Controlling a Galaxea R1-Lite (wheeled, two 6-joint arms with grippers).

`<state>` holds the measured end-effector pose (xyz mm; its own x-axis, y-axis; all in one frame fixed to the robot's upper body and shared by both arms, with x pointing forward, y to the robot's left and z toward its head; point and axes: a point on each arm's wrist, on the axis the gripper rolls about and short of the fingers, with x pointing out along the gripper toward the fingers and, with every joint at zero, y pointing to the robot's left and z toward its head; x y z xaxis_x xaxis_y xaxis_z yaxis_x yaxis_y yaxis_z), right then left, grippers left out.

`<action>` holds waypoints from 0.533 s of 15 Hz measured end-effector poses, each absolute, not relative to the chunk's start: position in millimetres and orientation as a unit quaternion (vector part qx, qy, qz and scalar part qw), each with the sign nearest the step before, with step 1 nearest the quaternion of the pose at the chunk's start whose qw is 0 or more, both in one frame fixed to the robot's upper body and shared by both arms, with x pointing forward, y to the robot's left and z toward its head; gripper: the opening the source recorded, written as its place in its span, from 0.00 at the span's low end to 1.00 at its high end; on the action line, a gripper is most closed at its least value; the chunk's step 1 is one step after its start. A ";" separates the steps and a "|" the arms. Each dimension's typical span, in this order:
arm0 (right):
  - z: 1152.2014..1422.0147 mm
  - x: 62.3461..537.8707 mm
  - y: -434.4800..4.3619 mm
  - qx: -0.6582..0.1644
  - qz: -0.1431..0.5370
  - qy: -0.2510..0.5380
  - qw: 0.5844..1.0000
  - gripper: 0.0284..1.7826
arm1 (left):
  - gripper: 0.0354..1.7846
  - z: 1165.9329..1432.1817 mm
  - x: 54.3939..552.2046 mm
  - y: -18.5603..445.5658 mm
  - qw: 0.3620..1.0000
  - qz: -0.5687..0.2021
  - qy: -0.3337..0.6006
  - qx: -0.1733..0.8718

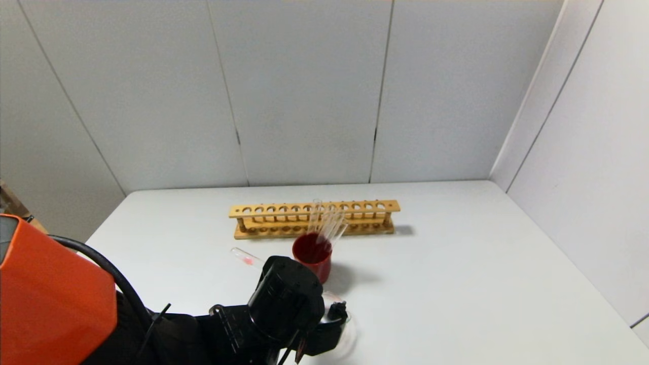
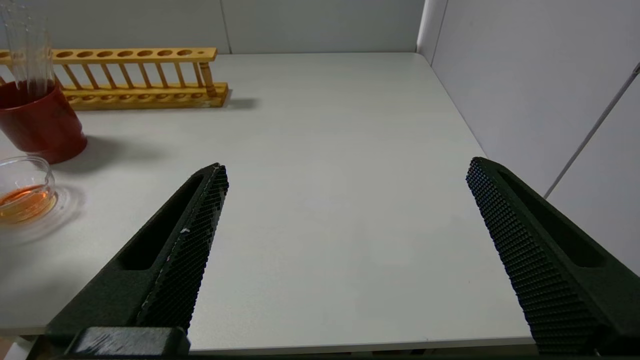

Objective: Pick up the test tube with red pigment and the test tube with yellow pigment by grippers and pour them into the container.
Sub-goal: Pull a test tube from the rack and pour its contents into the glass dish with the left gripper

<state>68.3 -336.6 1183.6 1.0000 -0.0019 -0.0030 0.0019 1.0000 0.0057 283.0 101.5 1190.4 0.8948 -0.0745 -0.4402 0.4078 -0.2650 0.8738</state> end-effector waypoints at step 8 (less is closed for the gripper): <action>1183.6 68.3 -336.6 0.003 -0.001 0.001 1.000 0.98 | 0.15 1186.9 282.7 100.2 0.575 -0.208 0.106 0.784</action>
<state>68.3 -336.6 1183.6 1.0000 -0.0015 -0.0030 0.0015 1.0000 0.0057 282.7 100.2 1186.9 0.8915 -0.0735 -0.4470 0.4044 -0.3158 0.8584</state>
